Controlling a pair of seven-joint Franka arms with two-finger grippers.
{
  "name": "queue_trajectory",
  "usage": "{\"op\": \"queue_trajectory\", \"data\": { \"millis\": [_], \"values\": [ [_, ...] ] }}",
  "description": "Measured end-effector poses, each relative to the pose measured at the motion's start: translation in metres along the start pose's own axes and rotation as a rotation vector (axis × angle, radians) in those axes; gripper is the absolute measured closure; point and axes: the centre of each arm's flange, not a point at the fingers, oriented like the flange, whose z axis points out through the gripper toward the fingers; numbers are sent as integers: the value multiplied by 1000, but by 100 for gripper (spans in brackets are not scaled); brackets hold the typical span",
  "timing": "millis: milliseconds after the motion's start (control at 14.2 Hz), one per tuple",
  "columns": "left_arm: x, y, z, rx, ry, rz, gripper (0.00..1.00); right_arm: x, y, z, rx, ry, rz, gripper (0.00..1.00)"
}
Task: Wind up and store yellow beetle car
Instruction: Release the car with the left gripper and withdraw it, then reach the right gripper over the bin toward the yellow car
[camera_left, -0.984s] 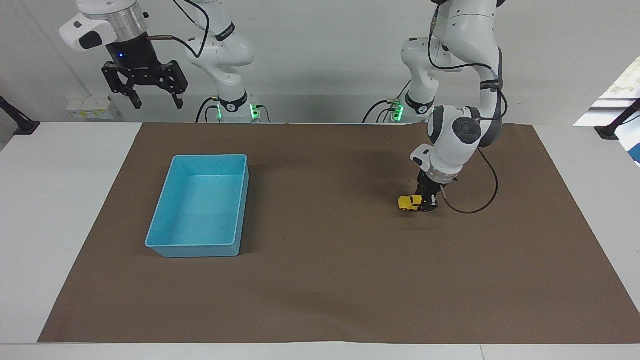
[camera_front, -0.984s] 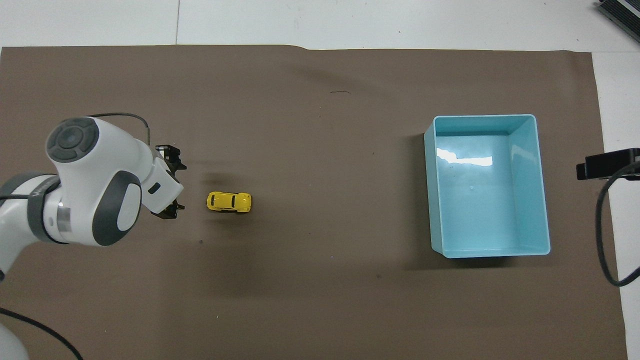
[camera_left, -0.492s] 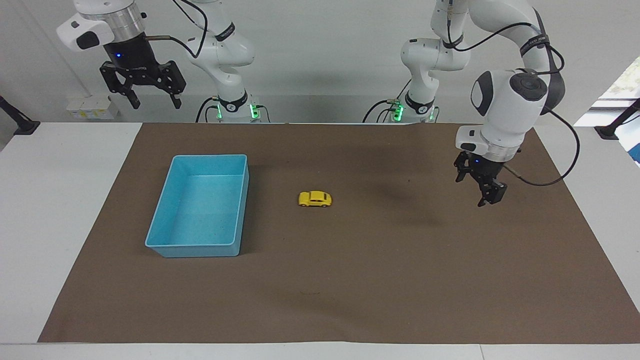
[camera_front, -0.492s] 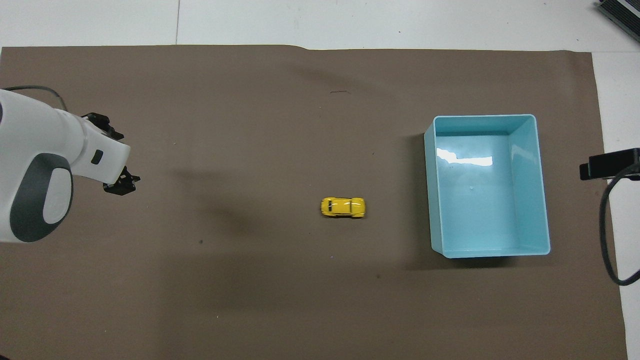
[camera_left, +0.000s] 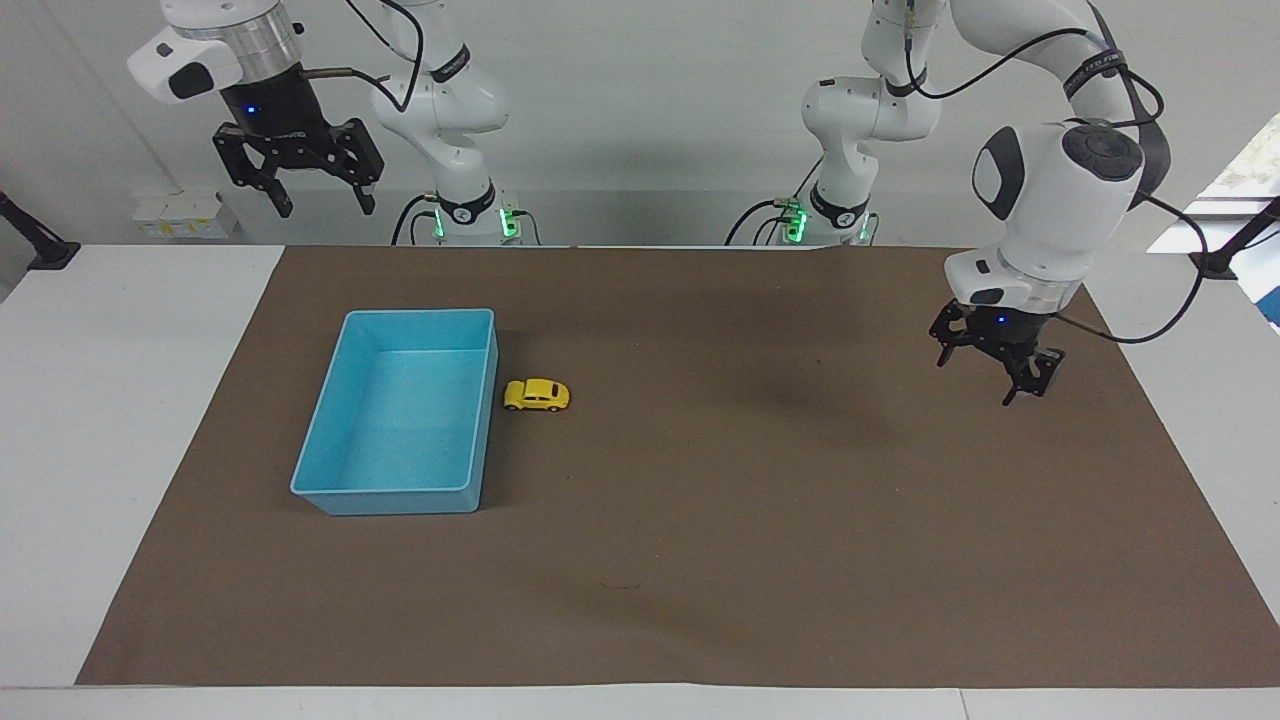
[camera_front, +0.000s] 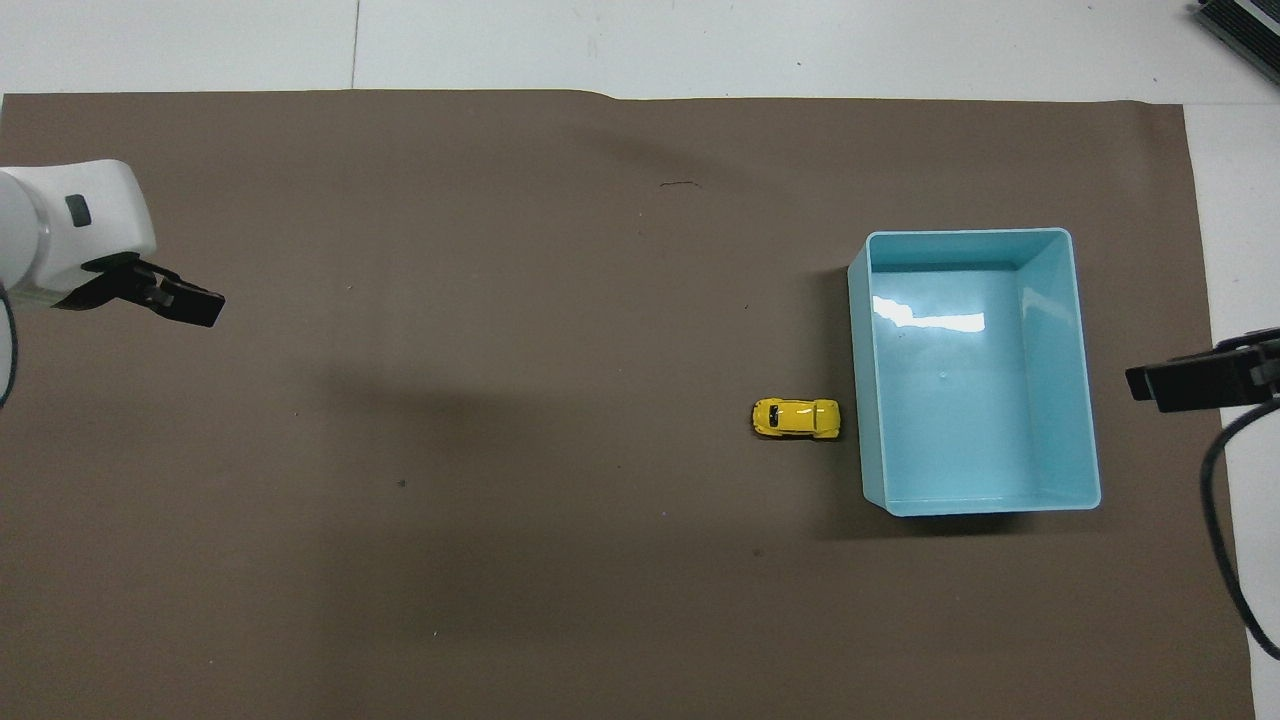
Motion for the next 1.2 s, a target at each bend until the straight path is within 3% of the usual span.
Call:
{"op": "queue_trajectory", "data": {
  "millis": [211, 492, 773, 1195],
  "values": [
    [1, 2, -28, -45, 1, -208, 0, -11, -18, 7, 10, -20, -219, 0],
    [-27, 10, -74, -79, -50, -256, 0, -12, -49, 24, 30, -54, -562, 0],
    [-47, 9, -114, -87, -82, -320, 0, -10, -56, 34, 45, -67, -799, 0],
    [-54, -8, -114, -89, -123, -399, 0, 9, -106, 70, 27, -91, -1055, 0]
  ]
}}
